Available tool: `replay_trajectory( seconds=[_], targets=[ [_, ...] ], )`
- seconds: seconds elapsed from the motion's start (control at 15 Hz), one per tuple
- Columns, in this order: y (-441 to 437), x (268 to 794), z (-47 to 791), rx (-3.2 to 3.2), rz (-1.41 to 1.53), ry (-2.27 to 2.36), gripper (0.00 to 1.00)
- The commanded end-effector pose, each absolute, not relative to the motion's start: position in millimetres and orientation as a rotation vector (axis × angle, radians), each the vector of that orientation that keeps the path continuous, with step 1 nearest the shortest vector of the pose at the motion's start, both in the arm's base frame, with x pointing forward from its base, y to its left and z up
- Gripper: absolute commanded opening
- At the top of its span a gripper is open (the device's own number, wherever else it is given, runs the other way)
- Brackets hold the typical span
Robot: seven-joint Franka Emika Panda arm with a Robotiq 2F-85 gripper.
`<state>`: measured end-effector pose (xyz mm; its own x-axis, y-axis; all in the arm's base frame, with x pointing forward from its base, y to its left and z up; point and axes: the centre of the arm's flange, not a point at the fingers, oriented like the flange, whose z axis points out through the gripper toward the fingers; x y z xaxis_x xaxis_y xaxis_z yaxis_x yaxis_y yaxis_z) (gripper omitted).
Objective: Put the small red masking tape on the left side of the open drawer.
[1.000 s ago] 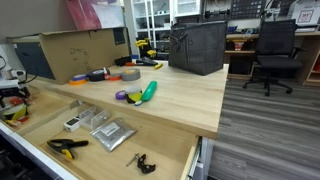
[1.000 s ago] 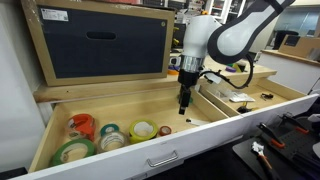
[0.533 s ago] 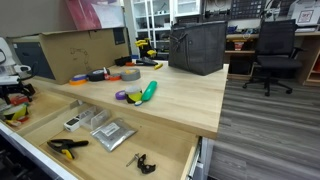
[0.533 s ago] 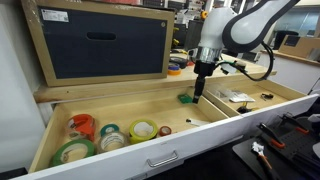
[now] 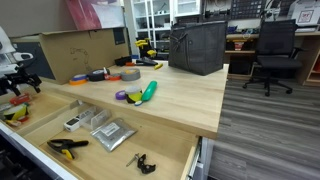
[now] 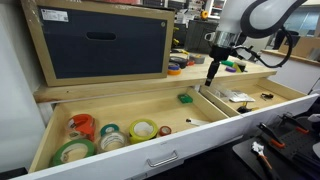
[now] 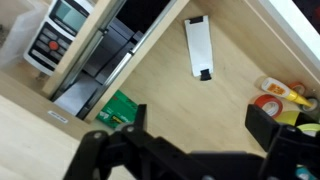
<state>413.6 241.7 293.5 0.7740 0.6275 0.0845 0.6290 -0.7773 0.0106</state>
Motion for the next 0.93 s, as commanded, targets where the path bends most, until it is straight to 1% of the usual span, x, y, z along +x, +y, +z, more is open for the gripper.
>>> replay_trajectory(
  seconds=[0.0,0.47,0.87],
  targets=[
    [198,417,317,-3.033,-0.186,-0.903,1.00],
    [135,458,347,-3.203,-0.415,-0.717,1.00],
    [92,486,361,-3.211,-0.477,-0.421,1.00]
  ],
)
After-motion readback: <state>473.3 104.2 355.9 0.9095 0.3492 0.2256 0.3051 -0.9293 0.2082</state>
